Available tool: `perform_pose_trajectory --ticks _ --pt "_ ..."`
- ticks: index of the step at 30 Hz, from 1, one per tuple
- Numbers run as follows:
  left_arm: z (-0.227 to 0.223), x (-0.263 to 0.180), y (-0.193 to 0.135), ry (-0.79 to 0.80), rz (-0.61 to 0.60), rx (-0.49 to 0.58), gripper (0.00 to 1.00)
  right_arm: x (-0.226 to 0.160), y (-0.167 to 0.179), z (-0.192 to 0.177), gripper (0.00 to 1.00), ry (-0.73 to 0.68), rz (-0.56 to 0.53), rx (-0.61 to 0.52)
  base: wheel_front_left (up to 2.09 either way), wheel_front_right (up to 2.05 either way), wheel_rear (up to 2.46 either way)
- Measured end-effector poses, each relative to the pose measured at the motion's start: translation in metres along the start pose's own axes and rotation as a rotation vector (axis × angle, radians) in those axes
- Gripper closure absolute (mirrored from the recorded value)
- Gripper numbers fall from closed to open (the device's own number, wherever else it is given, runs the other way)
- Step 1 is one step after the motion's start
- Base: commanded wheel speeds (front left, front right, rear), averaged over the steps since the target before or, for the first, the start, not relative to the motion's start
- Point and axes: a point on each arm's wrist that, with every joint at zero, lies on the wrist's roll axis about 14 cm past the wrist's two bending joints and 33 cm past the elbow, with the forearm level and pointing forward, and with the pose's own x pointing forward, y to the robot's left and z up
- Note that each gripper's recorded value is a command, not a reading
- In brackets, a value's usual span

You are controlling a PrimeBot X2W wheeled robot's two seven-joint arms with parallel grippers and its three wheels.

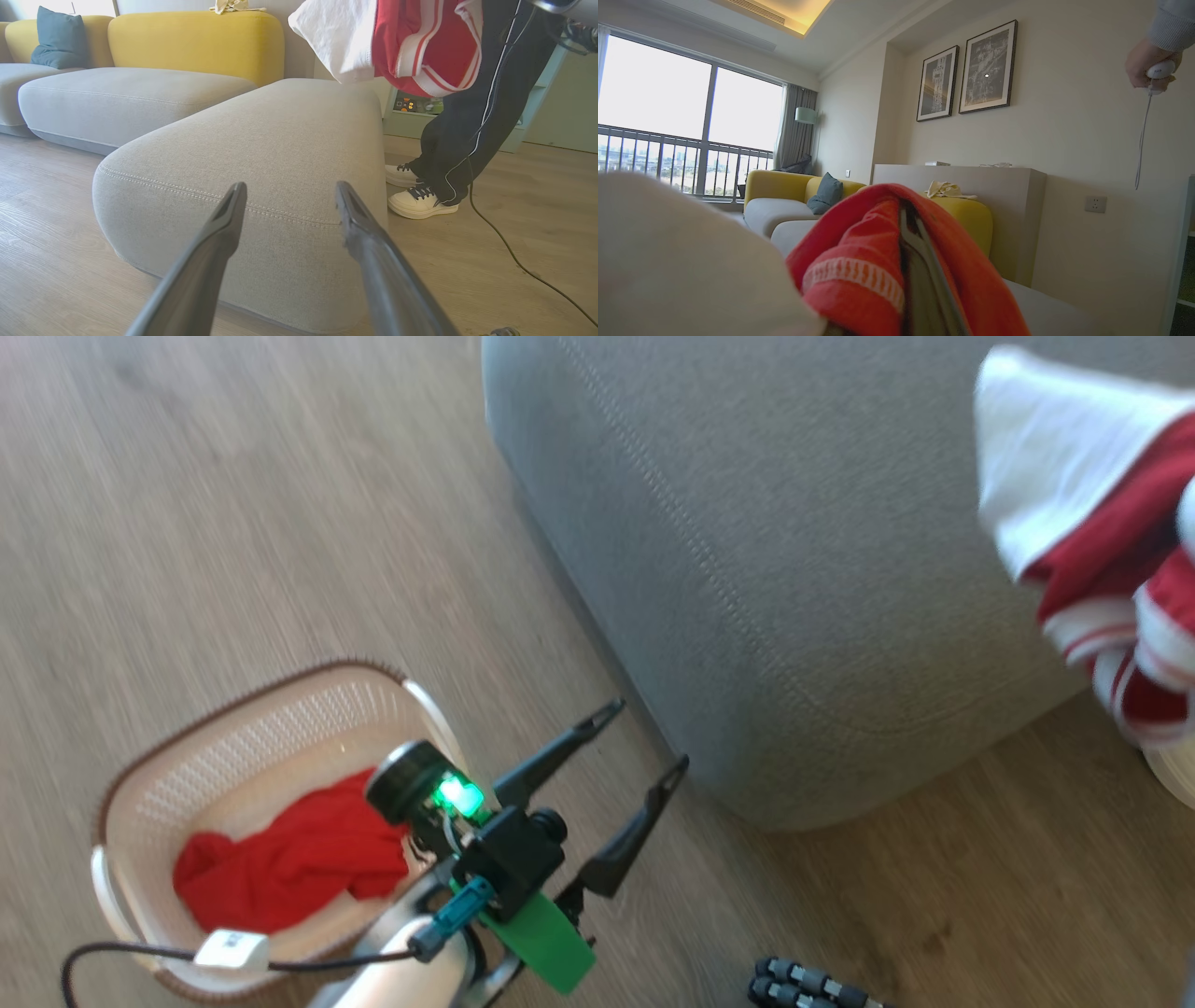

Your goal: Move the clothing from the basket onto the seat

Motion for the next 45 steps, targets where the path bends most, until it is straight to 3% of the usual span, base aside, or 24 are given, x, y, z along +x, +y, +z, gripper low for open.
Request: perform_pose_trajectory --ticks 11,24,30,37,40,45 --pt "-0.037 -0.005 0.046 0.023 0.014 -0.017 0.0 0.073 0.034 -0.01 1.0 -0.103 0.013 -0.027 0.0 0.0 0.0" --pt "-0.096 -0.029 0.09 0.083 0.082 -0.08 0.0 0.15 0.091 -0.084 1.0 -0.083 0.06 -0.043 0.0 0.0 0.0" --pt "-0.117 -0.046 0.101 0.131 0.116 -0.09 0.0 0.157 0.078 -0.152 1.0 0.068 -0.008 -0.114 0.0 0.0 0.0" --pt "-0.127 -0.058 0.114 0.153 0.156 -0.089 0.0 0.129 0.067 -0.244 1.0 0.31 -0.108 -0.071 0.0 0.0 0.0" --pt "-0.131 -0.062 0.116 0.165 0.169 -0.096 0.0 0.126 0.074 -0.261 1.0 0.348 -0.1 -0.067 0.0 0.0 0.0" --pt "-0.138 -0.067 0.122 0.173 0.193 -0.114 0.0 0.141 0.091 -0.257 1.0 0.301 -0.073 -0.066 0.0 0.0 0.0"
